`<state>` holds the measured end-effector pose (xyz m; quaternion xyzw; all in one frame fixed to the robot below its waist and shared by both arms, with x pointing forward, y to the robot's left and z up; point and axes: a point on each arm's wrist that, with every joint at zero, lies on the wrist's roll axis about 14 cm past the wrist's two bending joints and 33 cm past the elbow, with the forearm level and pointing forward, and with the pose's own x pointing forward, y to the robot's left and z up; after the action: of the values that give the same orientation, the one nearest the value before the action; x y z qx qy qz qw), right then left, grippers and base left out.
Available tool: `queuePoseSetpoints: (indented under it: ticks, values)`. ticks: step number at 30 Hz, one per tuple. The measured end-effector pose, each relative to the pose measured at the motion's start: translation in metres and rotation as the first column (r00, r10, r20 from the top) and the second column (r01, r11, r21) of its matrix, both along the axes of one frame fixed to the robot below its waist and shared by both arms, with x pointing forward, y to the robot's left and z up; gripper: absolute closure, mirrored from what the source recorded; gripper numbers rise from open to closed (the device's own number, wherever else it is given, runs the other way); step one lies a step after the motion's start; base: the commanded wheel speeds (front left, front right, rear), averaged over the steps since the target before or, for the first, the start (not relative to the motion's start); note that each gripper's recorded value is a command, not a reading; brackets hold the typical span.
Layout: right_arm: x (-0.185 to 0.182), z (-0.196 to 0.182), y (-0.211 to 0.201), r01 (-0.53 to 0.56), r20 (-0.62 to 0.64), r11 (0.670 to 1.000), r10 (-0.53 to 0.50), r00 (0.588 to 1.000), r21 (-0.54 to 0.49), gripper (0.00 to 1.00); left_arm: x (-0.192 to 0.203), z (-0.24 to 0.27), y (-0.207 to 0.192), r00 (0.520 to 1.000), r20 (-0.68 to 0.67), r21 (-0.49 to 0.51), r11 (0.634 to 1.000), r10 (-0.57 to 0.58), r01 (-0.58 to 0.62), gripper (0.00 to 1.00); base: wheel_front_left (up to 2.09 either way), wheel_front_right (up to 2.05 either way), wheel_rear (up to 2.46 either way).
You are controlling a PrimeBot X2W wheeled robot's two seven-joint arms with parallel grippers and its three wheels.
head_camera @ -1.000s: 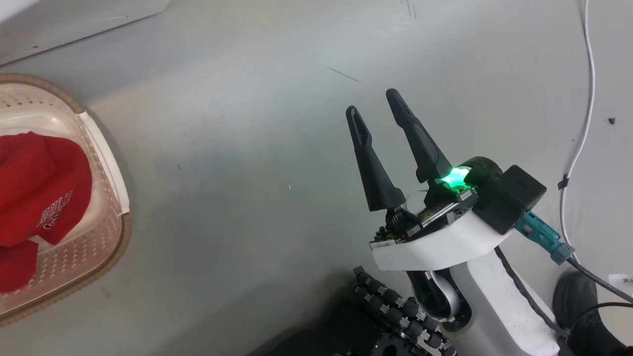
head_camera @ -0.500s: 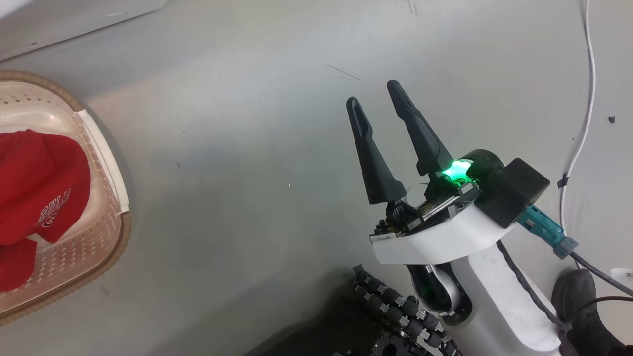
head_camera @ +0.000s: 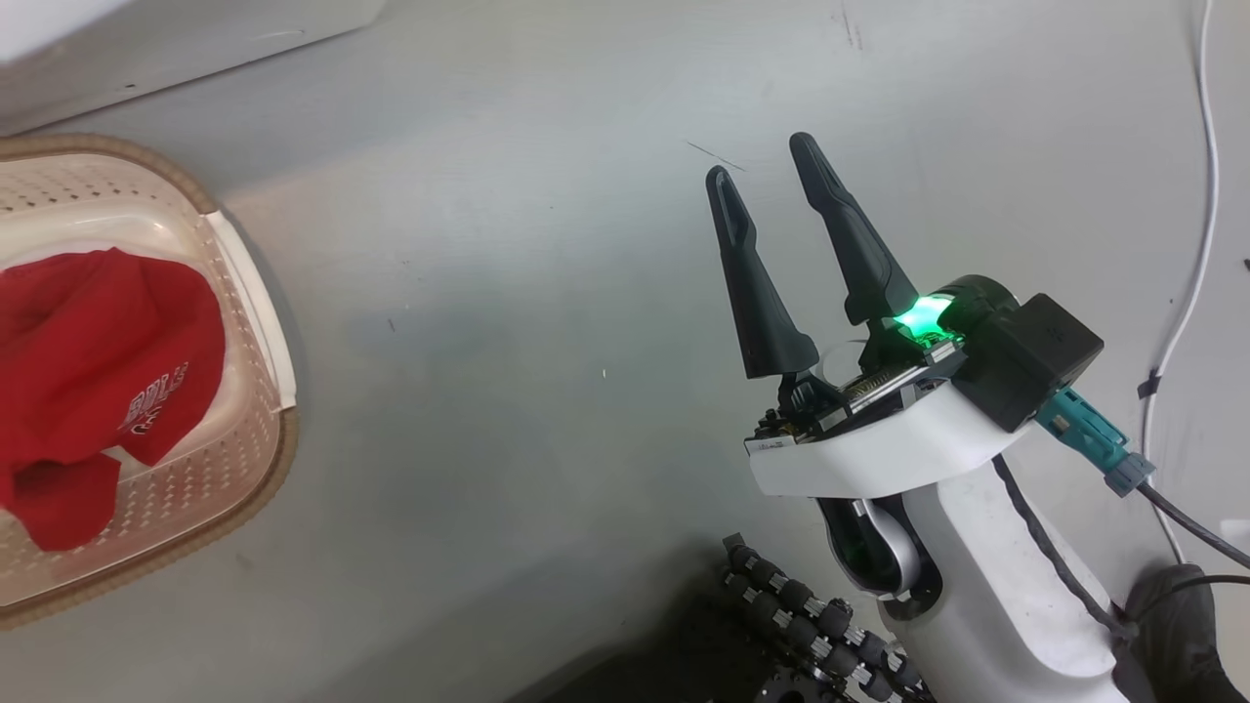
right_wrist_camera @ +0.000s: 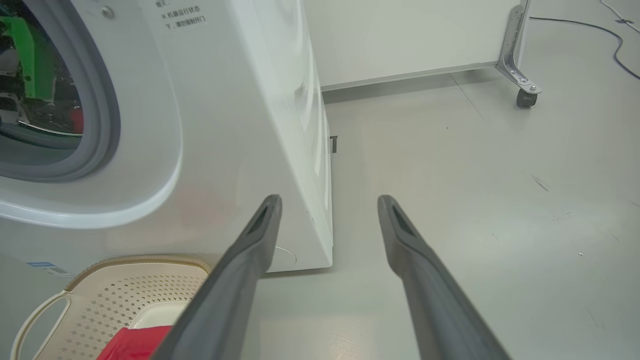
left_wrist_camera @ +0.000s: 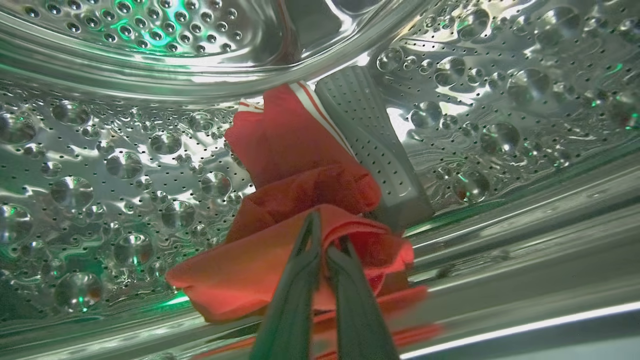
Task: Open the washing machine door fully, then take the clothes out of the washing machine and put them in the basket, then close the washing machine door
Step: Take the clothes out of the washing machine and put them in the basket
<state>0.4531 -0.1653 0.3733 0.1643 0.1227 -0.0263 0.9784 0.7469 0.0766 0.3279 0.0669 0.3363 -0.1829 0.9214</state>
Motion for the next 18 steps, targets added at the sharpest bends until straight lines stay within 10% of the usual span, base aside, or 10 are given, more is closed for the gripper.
queuePoseSetpoints:
  ticks: [18]
  values:
    - [0.007, 0.013, 0.011, -0.050, 0.049, 0.998, 0.052, 0.997, -0.035, 0.00, -0.023, 0.029, -0.006, 0.982, 0.164, -0.269, 0.962, 0.092, -0.045, 1.00, 0.00, 0.00, 0.00]
